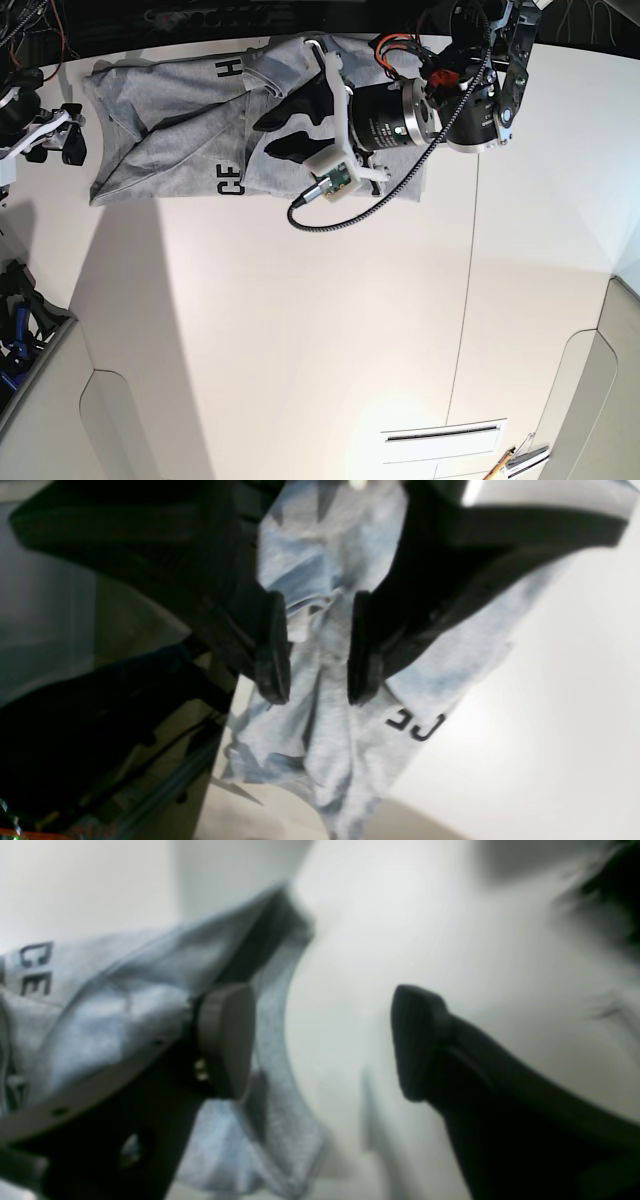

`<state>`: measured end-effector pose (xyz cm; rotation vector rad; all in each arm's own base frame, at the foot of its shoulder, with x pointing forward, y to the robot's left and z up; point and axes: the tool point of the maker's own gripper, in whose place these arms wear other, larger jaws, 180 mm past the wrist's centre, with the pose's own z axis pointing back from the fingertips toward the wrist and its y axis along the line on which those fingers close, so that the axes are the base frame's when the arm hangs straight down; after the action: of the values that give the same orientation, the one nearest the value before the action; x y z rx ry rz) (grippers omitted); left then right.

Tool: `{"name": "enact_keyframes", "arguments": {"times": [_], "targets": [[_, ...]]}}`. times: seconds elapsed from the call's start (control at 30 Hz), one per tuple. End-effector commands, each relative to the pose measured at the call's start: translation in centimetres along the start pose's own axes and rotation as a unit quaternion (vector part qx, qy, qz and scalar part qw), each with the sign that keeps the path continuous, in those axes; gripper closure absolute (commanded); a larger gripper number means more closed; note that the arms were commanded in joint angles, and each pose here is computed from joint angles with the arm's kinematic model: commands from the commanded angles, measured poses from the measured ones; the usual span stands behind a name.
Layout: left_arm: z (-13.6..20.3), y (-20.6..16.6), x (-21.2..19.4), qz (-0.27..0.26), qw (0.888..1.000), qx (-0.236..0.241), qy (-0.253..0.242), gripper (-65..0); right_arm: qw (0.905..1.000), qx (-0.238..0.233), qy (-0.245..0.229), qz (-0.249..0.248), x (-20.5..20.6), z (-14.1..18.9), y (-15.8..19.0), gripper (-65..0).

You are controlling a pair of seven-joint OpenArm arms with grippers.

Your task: Fold the T-shirt properly

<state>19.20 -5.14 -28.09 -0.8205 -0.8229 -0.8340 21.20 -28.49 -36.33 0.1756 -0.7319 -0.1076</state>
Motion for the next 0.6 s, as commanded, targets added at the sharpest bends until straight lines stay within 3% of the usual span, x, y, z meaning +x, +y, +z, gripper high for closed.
{"name": "enact_keyframes", "arguments": {"times": [0.0,0.1,0.23,0.4,0.57], "targets": [[0.3,-0.3,1.7,-0.008,0.999,-0.006,-0.032,-23.0,0.9996,0.020,-0.018,-0.006,1.2,-0.1,0.0,-42.2],[0.4,-0.1,1.6,-0.008,0.999,-0.003,-0.032,-23.0,0.9953,0.074,0.013,-0.061,-0.8,-1.6,0.7,-42.2],[0.4,-0.1,1.7,-0.009,0.999,-0.002,-0.032,-23.0,0.9876,0.109,0.030,-0.109,-2.6,-2.5,1.2,-42.1],[0.4,-0.1,1.7,-0.009,0.999,-0.002,-0.034,-23.0,0.9804,0.141,0.082,-0.109,-5.1,-3.2,3.3,-42.1],[0.4,-0.1,1.7,-0.009,0.999,-0.002,-0.034,-23.0,0.9743,0.176,0.097,-0.101,-5.7,-3.8,5.8,-42.0]]}}
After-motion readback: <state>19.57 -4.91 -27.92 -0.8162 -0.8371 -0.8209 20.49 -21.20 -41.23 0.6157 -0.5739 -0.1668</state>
